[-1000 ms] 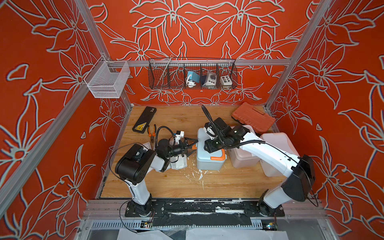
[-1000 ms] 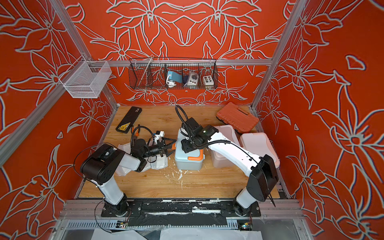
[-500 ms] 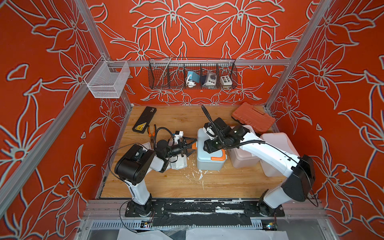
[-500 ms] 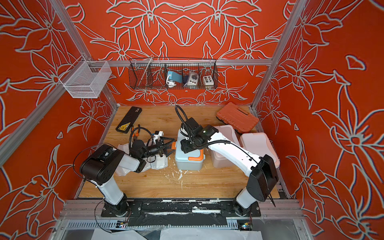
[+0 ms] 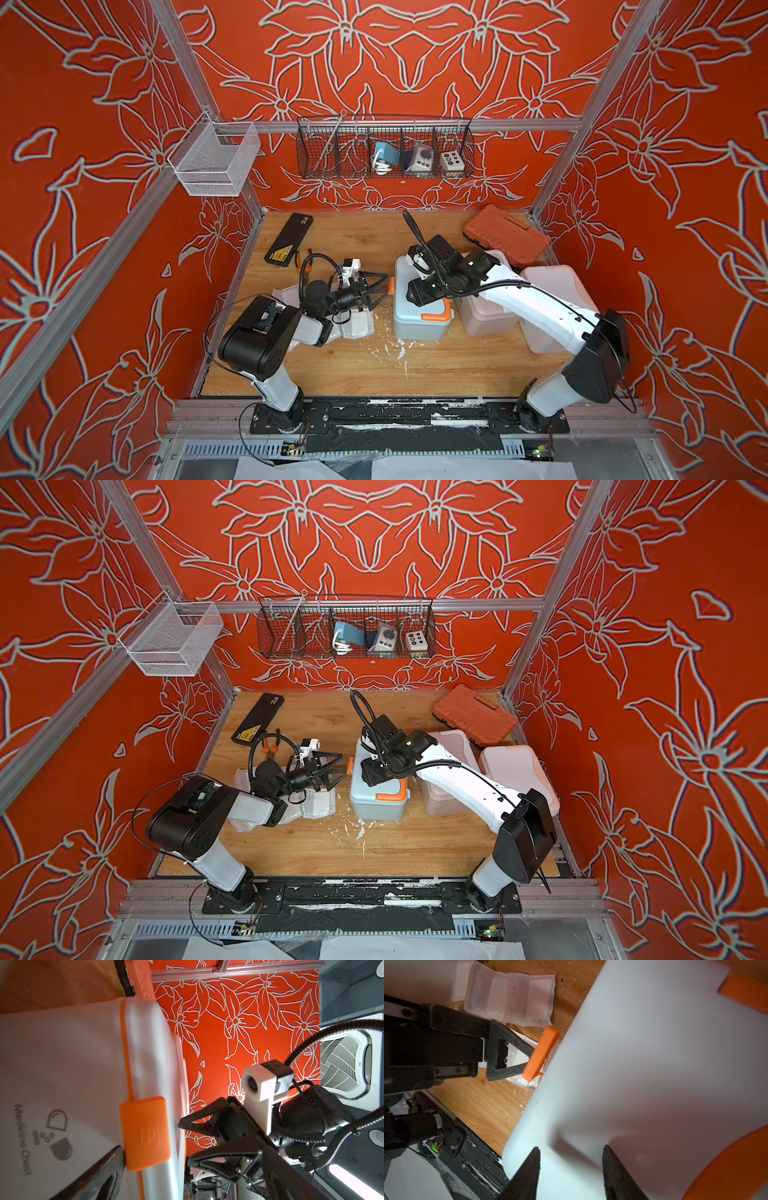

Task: Open first aid kits and take out gauze
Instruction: Fasten the fastener of the first aid kit.

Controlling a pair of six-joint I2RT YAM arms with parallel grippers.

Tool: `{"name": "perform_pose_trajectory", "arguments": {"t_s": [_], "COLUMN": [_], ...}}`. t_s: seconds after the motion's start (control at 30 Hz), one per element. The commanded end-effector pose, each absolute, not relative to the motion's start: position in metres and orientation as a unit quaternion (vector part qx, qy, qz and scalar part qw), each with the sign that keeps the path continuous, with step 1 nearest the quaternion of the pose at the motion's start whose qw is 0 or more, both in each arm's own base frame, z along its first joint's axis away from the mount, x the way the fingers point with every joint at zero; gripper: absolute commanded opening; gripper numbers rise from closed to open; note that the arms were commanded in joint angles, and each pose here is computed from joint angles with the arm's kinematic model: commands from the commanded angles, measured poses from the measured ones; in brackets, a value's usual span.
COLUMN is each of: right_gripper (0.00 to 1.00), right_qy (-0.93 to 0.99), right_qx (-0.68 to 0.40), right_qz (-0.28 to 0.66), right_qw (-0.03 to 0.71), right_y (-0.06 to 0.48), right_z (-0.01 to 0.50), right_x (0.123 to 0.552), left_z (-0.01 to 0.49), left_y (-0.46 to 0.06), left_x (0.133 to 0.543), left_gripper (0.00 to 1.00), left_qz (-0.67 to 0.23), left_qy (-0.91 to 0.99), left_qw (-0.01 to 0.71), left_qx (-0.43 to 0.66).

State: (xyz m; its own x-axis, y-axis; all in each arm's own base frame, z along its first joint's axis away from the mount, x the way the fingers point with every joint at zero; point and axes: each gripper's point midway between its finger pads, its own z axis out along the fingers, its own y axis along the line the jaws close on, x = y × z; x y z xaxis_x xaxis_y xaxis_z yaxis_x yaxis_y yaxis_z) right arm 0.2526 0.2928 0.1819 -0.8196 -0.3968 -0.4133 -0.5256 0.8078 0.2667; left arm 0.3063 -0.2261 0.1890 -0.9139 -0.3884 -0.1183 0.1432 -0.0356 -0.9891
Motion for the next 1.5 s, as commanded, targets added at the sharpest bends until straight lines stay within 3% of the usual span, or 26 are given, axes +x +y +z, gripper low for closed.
{"name": "perform_pose_trajectory", "arguments": {"t_s": [0.0,0.37,0.67,1.0,1.37,1.47], "right_gripper": [0.50,0.60,0.65,0.59,0.53,0.52], "right_qy": [0.948,0.947,0.956,0.956,0.954,0.955], "right_qx": [-0.239,-0.213,-0.159,-0.154,-0.163,-0.163], "right_qz": [0.164,0.157,0.167,0.212,0.222,0.222], "right_qw": [0.127,0.183,0.180,0.129,0.116,0.114], "right_y": [0.278,0.251,0.208,0.216,0.225,0.226], "right_z": [0.165,0.201,0.197,0.168,0.159,0.158], "right_x": [0.237,0.245,0.259,0.259,0.264,0.265], "left_z": [0.190,0.173,0.202,0.201,0.193,0.193], "left_y": [-0.223,-0.203,-0.210,-0.230,-0.229,-0.226], "left_x": [0.304,0.322,0.324,0.334,0.334,0.335], "left_gripper": [0.98,0.97,0.83,0.66,0.59,0.51], "left_qz": [-0.702,-0.552,-0.432,-0.407,-0.397,-0.386], "left_qy": [0.678,0.786,0.839,0.856,0.862,0.866], "left_qw": [0.202,0.269,0.331,0.318,0.315,0.317], "left_qx": [-0.079,-0.078,-0.015,0.013,0.013,0.012]}}
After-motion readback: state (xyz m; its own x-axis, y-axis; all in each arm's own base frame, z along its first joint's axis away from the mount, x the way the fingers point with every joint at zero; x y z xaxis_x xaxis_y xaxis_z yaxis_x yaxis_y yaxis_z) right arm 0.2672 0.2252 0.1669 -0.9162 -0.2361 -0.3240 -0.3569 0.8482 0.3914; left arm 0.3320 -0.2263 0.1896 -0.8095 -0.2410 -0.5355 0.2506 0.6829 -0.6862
